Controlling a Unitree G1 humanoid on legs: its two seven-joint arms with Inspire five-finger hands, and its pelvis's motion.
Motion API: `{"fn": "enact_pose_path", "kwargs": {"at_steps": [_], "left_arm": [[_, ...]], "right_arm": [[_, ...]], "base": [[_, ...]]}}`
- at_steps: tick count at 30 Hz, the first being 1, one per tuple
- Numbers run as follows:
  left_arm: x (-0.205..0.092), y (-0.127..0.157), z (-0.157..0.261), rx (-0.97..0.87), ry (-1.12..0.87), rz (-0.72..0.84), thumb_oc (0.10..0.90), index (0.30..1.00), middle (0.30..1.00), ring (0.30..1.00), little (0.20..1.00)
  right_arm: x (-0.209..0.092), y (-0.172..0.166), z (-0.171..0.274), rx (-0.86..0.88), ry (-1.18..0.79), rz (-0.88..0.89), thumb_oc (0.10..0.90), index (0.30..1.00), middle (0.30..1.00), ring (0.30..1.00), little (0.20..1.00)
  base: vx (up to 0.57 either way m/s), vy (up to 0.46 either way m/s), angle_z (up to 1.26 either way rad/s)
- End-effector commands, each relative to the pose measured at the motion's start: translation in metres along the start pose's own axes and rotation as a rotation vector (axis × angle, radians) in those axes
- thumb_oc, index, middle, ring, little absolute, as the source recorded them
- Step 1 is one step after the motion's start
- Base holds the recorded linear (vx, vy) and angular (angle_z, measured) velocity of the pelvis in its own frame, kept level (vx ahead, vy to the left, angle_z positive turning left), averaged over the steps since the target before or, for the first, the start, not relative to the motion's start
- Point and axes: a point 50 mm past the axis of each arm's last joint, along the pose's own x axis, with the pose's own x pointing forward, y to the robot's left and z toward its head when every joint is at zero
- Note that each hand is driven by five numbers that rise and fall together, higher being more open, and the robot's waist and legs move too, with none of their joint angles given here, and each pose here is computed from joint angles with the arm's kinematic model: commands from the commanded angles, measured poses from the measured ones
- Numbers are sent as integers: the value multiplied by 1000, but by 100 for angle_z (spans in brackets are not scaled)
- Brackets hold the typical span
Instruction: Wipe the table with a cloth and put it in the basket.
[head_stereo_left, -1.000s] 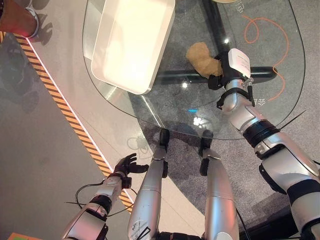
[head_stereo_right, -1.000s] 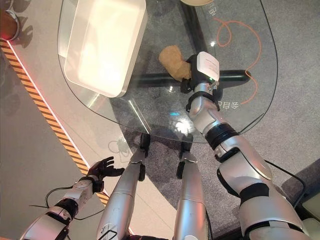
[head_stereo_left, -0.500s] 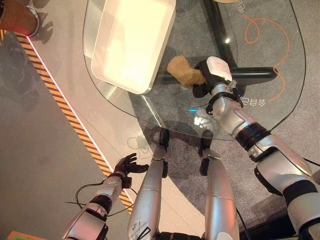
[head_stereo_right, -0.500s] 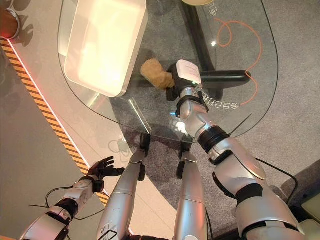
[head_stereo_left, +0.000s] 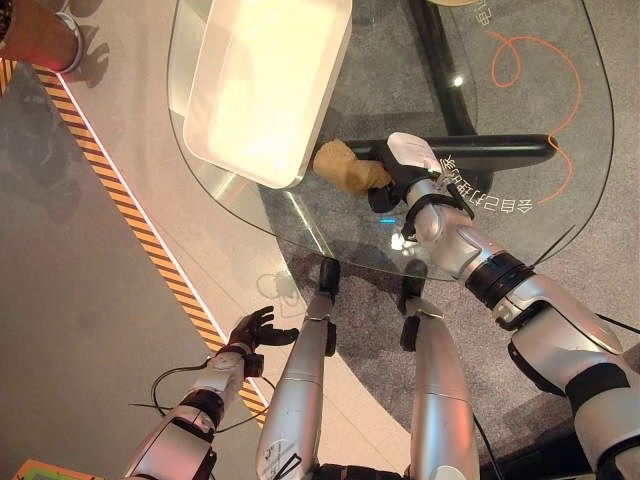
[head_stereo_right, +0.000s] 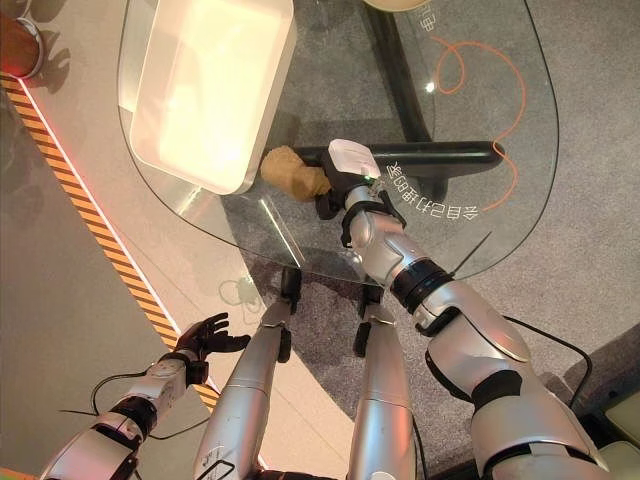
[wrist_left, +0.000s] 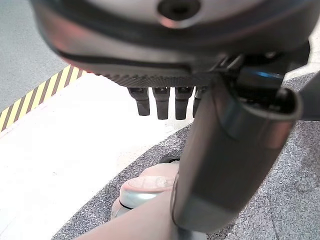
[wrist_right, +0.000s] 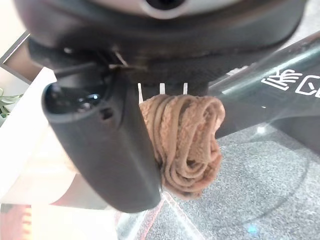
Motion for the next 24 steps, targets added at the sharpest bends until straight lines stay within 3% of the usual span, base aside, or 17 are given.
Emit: {"fn": "enact_pose_path", "kwargs": {"at_steps": [1,12,24], "left_arm": [[-2,1,-19,10,70,25,800,900,900,900,900],[-1,3,-16,9,75,25,800,900,900,900,900],[-5,13,-27,3,102,38,800,900,900,900,900]], "right_arm": [[-6,34,40,9,-150,106,100,300,300,300,200],[2,10,0,28,49,-115,100,300,300,300,200],[-3,-70,-77,133,382,-526,100,300,300,300,200]], "base": [[0,0,0],[0,0,0],[21,-2,1]]}}
